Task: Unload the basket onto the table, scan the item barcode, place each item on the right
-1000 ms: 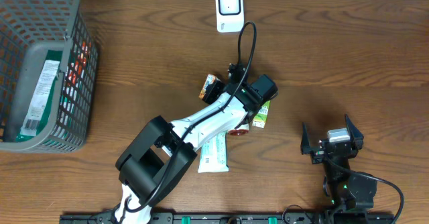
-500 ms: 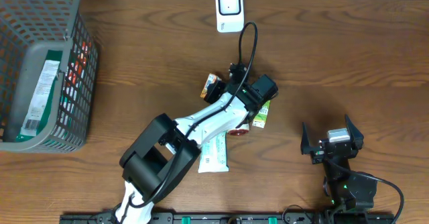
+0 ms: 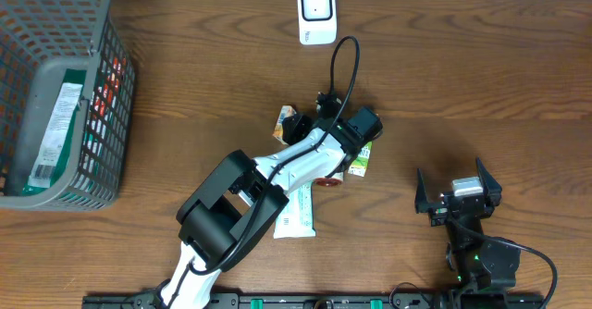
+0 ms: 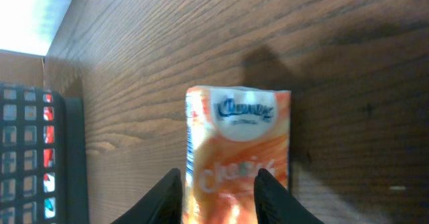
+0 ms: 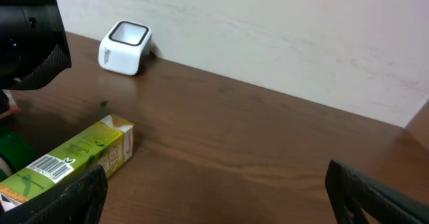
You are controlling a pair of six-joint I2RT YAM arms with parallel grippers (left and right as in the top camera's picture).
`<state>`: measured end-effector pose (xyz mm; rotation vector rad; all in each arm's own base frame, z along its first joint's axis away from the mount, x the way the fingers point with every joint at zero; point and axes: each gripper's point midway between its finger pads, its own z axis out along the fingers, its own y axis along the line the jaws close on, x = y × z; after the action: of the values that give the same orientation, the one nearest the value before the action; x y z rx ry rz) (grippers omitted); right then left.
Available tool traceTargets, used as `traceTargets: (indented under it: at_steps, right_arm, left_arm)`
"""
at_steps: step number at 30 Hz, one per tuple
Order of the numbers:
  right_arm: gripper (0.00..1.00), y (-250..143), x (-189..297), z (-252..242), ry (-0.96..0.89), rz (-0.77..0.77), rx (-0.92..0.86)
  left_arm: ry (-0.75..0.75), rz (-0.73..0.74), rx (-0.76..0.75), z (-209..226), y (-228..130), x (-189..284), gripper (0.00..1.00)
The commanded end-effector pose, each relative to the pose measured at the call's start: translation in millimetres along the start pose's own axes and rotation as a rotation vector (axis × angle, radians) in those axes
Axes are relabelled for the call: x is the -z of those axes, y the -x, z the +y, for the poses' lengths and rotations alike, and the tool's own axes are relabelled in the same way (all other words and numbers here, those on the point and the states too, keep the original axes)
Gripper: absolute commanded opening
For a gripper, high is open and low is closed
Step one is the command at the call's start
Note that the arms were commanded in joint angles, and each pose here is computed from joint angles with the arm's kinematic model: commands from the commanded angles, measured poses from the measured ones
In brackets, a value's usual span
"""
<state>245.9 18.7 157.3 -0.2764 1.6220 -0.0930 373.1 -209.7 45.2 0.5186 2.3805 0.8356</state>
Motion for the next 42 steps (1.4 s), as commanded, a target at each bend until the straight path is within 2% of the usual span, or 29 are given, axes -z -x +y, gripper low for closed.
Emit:
traceTargets:
  at_steps: [1,6,11,17,18,23,25,28,33,42]
  right_arm:
    - [0.99,-1,0,0,0.000,0.001,-0.013]
    - [0.99,-1,0,0,0.000,0.001,-0.013]
    - [0.99,-1,0,0,0.000,0.001,-0.013]
    - [0.99,-1,0,0,0.000,0.001,-0.013]
    - [0.99,-1,0,0,0.000,0.001,-0.013]
    - [0.99,-1,0,0,0.000,0.001,-0.013]
    - [0.99,-1,0,0,0.000,0.001,-0.013]
    - [0.99,-1,0,0,0.000,0.001,-0.013]
    - [0.99,-1,0,0,0.000,0.001,-0.013]
    - [0.99,-1,0,0,0.000,0.001,-0.013]
  left_arm:
    - [0.015,0.003,0.000,2,-1,-3,0.38]
    - [0.012,-0.001,0.009,3,1,-2,0.38]
    - [-0.111,0.015,0.074,10,14,12,0.38]
    - [-0.413,0.075,0.286,48,37,22,0.39]
    - [-0.508,0.096,0.337,57,38,20,0.45]
    - [-0.907,0.176,0.420,68,31,-1,0.50]
    - [-0.988,0.215,0.456,72,21,-17,0.50]
    - [-1.058,0.281,0.500,74,4,-39,0.50]
    - [-1.191,0.332,0.428,55,-18,-45,0.49]
    - [-1.214,0.393,0.381,29,-36,-63,0.43]
